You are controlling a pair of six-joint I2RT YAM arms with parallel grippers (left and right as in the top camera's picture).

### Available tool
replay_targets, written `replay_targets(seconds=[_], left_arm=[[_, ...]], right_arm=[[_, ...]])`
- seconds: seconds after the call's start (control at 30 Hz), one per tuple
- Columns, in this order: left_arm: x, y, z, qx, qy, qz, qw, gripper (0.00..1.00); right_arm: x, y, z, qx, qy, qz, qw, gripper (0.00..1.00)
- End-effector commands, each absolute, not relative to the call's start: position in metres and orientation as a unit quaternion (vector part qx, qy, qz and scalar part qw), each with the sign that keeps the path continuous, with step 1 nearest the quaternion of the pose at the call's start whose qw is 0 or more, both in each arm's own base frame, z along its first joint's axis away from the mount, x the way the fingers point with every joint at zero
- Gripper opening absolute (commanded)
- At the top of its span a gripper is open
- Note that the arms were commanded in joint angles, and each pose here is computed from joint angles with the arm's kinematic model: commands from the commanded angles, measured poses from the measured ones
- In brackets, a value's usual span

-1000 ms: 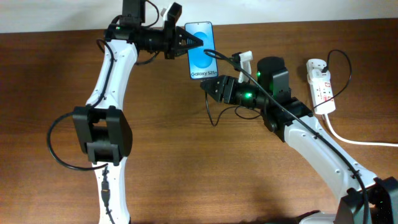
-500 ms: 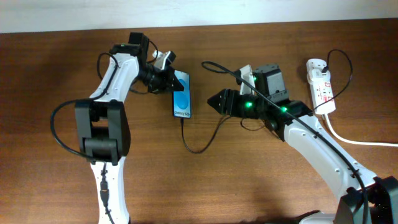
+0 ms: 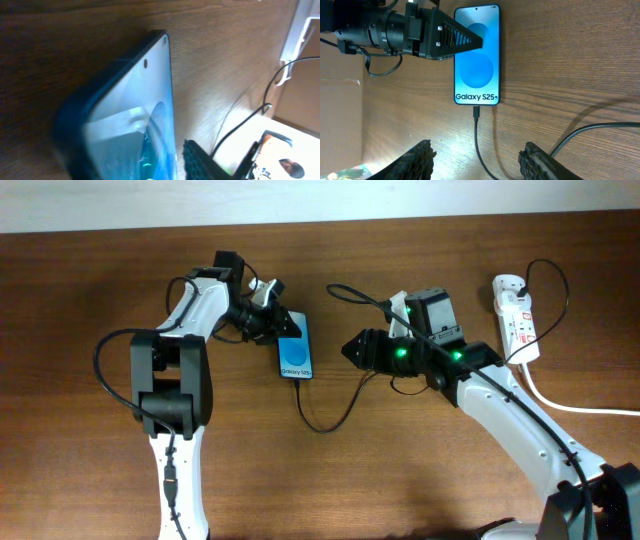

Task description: Plug charger to phone and switch on socket

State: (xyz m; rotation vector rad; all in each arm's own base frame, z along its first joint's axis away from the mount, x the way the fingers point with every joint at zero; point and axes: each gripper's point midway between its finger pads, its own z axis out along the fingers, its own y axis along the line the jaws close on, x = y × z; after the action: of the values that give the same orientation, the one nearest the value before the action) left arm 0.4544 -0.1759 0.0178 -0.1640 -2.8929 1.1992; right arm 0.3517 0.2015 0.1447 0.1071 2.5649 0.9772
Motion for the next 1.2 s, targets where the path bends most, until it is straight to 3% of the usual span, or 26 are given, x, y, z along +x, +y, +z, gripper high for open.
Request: replay_targets(seconds=[0.0,0.2,0.47,0.7,0.8,0.9,0.93,1.0,1.03,1.1,1.17], left_arm=[[0.454,-0.169,0.003,-0.055,-0.933,0.356,0.007,0.47],[0.455,-0.162,0.002,-0.052,-0.937,0.345,0.005,0.5],[0.46,-0.119,-0.009,-0.048,-0.977,0.207,-0.002,0.66],[0.456,-0.107,-0.01,-0.044,-0.984,0.174,0.008,0.68],[0.473,-0.09,0.02,-0.006,-0.986,0.164,-0.021,0.68],[0.497,-0.063,0.09,0.013,-0.981,0.166,-0.103,0.7],[0.501,-0.051,0.12,0.03,-0.977,0.167,-0.133,0.76],[0.499,-0.031,0.167,0.051,-0.969,0.165,-0.179,0.79],[0.497,-0.024,0.185,0.055,-0.965,0.164,-0.198,1.0],[0.491,-0.004,0.218,0.068,-0.957,0.159,-0.233,1.0],[0.487,0.003,0.229,0.074,-0.954,0.157,-0.243,0.99]], right_arm=[[0.356,0.198,0.145,0.04,0.917,0.343,0.202,0.6],[0.358,0.196,0.144,0.043,0.918,0.335,0.207,0.61],[0.36,0.193,0.142,0.048,0.92,0.325,0.213,0.65],[0.362,0.189,0.14,0.05,0.923,0.315,0.217,0.66],[0.361,0.19,0.142,0.041,0.923,0.314,0.22,0.66],[0.357,0.188,0.152,0.026,0.922,0.311,0.23,0.68],[0.354,0.186,0.158,0.017,0.921,0.31,0.237,0.72],[0.349,0.178,0.172,0.021,0.92,0.297,0.254,0.81],[0.345,0.172,0.179,0.019,0.921,0.284,0.267,0.86],[0.337,0.155,0.199,0.025,0.919,0.257,0.299,0.98],[0.328,0.136,0.22,0.039,0.912,0.239,0.33,0.98]])
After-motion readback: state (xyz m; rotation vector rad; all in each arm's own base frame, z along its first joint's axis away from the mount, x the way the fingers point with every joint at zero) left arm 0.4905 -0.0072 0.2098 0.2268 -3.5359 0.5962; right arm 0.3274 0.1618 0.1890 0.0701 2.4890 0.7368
